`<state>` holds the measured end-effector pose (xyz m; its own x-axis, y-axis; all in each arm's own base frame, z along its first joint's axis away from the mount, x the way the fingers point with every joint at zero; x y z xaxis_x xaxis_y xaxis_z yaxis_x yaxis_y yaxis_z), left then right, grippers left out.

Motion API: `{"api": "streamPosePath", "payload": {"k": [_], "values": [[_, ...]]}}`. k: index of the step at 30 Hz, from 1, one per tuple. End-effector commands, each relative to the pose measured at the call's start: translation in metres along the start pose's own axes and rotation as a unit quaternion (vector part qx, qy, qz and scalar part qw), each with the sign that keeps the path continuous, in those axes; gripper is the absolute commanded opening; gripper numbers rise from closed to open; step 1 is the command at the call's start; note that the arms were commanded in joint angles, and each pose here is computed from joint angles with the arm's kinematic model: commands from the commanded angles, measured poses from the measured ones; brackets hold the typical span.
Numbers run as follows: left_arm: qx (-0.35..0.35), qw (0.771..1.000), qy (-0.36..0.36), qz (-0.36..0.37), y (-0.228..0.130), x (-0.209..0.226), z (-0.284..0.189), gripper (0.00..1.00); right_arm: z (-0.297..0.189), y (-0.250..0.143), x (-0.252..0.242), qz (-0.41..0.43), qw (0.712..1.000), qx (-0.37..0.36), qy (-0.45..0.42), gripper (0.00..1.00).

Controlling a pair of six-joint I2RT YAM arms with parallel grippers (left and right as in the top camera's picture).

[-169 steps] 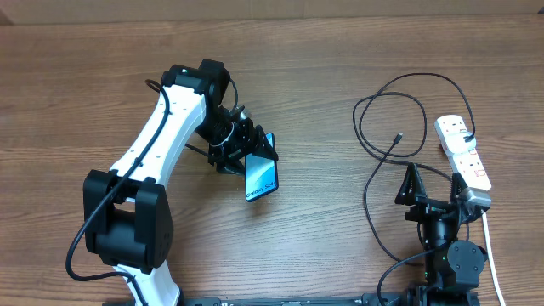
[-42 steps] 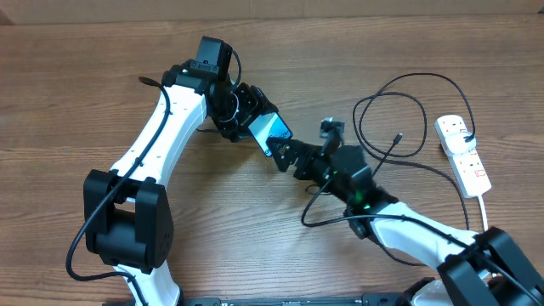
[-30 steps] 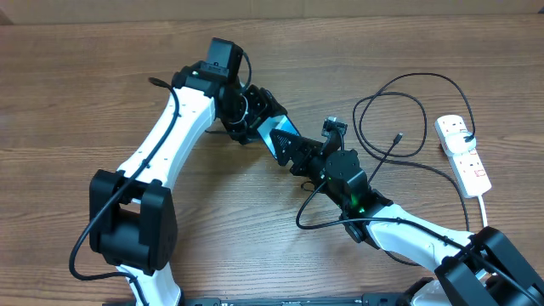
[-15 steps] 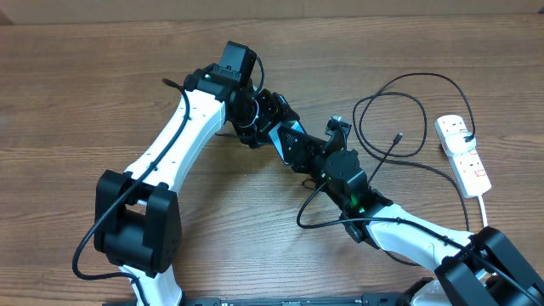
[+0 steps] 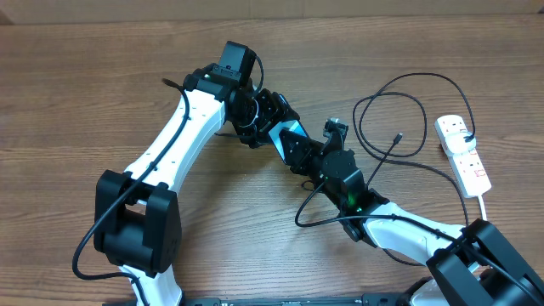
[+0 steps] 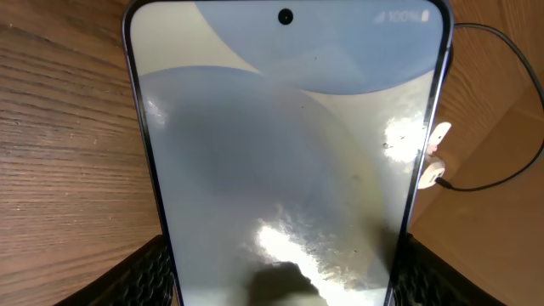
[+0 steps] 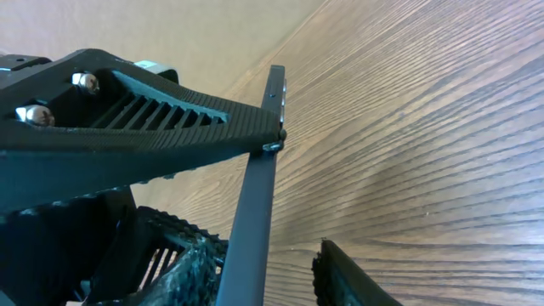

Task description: Plug charger to phone and switch on socket

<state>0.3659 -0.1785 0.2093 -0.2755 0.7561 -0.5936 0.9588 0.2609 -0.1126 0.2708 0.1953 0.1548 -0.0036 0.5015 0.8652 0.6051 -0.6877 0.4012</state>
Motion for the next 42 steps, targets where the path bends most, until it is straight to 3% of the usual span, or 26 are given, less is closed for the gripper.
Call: {"api": "streamPosePath", "payload": {"k": [1, 4, 8, 11, 20, 22, 25, 26, 30, 36, 42], "values": [[0.003, 1.0, -0.017, 0.003, 0.001, -0.009, -0.003, 0.55, 0.002, -0.001, 0.007, 0.0, 1.0, 0.008, 0.019, 0.34], [0.002, 1.0, -0.016, 0.003, 0.001, -0.009, -0.003, 0.56, 0.002, -0.001, 0.012, 0.0, 0.999, 0.016, 0.038, 0.25], [0.002, 1.0, -0.016, 0.009, 0.001, -0.009, -0.003, 0.56, 0.001, -0.001, 0.015, 0.0, 0.999, 0.017, 0.048, 0.21], [-0.005, 1.0, -0.005, 0.012, 0.001, -0.007, -0.003, 0.58, 0.001, -0.001, 0.014, 0.0, 0.999, 0.019, 0.045, 0.1], [-0.004, 1.0, -0.004, 0.013, 0.001, -0.006, -0.003, 0.59, 0.001, -0.002, 0.014, 0.001, 0.999, 0.022, 0.046, 0.04], [-0.004, 1.0, -0.004, 0.016, 0.001, -0.006, -0.003, 0.67, 0.001, -0.002, 0.014, 0.018, 0.999, 0.023, 0.046, 0.04], [-0.02, 0.999, -0.016, 0.046, 0.008, -0.008, -0.005, 0.88, 0.002, 0.0, 0.012, 0.061, 0.997, 0.024, 0.04, 0.04], [-0.027, 0.998, -0.022, 0.06, 0.011, -0.008, -0.007, 1.0, 0.002, 0.002, 0.01, 0.075, 0.996, 0.026, 0.038, 0.04], [-0.056, 0.99, -0.044, 0.122, 0.025, -0.008, -0.021, 1.0, 0.002, 0.008, 0.001, 0.14, 0.988, 0.054, 0.024, 0.04], [-0.106, 0.975, -0.024, 0.193, 0.036, -0.004, -0.084, 1.0, -0.003, 0.027, -0.01, 0.269, 0.951, 0.15, 0.031, 0.04], [-0.196, 0.954, 0.084, 0.212, 0.01, 0.01, -0.169, 0.99, -0.01, 0.028, -0.006, 0.378, 0.895, 0.234, 0.032, 0.04]]}}
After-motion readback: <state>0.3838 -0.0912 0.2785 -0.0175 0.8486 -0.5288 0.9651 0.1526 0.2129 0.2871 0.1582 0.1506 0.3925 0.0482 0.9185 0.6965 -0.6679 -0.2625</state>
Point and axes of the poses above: each gripper's point midway between its finger pads, its own z axis out along the fingers, its own x axis along the line the jaws close on, y = z × x, the point moved 10 cm from there along -z, back along the fingers, and after that the axes turned 11 degrees about z, right-handed, at the moved point
